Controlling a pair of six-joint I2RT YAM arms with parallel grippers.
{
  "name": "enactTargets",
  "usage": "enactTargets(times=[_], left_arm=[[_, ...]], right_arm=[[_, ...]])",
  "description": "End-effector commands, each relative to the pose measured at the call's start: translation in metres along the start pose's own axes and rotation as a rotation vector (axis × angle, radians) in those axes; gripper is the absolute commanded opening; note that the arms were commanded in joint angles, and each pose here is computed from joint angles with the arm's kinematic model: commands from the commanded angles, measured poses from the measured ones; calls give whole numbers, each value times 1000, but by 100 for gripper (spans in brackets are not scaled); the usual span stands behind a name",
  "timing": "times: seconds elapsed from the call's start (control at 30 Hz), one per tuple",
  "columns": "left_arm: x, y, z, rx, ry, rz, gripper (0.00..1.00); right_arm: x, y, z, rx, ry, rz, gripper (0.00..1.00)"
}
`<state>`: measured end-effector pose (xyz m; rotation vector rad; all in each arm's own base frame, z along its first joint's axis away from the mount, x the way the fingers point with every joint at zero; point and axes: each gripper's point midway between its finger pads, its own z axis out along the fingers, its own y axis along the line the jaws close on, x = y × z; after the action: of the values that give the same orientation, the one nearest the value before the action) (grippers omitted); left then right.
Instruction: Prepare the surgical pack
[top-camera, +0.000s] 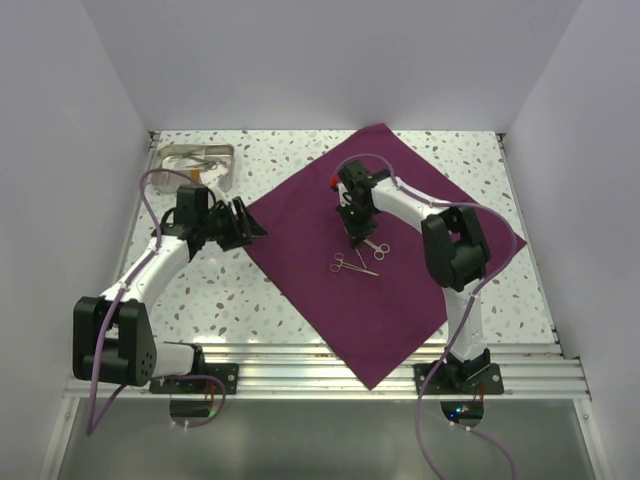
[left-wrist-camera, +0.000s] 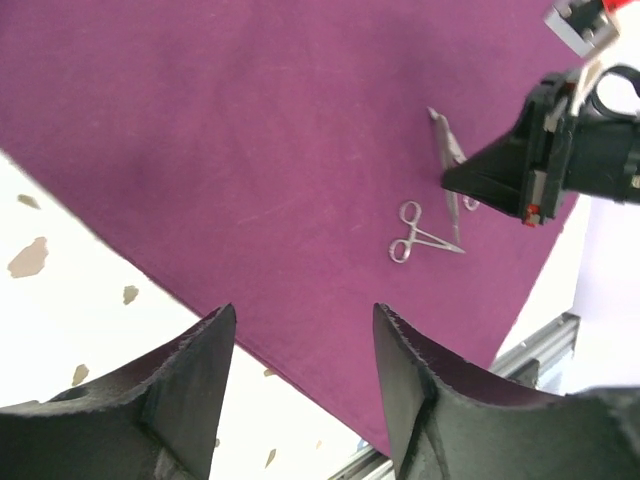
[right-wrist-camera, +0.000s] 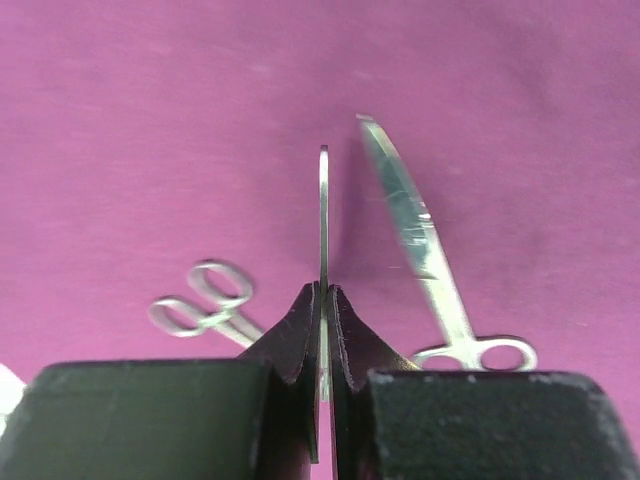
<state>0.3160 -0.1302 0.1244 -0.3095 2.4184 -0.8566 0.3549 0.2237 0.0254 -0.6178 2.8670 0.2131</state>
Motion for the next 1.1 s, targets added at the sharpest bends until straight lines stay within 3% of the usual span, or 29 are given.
enactTargets(times=[0.0,0.17,0.27,0.4,0.8,0.9,0.93,1.0,1.07], left_arm=[[-8,-41,-11,174,-30,101,62],[5,-90,-12,421,-27,162,65],[27,-115,-7,519,52,145,65],[52,-135,-1,553,109,140,64],[58,-147,8,578,115,78,53],[54,-150,10,592,104,63,35],[54,-150,11,592,103,59,19],[50,-149,16,581,102,43,2],[41,-144,21,557,79,22,0]], right_arm=[[-31,32,-54,-152,-134,22,0],[-37,105,-100,-590,-182,67,0],[-60,132,-126,-777,-287,165,0],[-73,148,-155,-902,-331,287,0],[-65,161,-182,-1033,-332,282,0],[-62,164,-182,-1055,-313,274,0],[-62,164,-182,-1059,-312,272,0],[-65,164,-180,-1055,-304,281,0],[-69,154,-169,-988,-299,337,17]])
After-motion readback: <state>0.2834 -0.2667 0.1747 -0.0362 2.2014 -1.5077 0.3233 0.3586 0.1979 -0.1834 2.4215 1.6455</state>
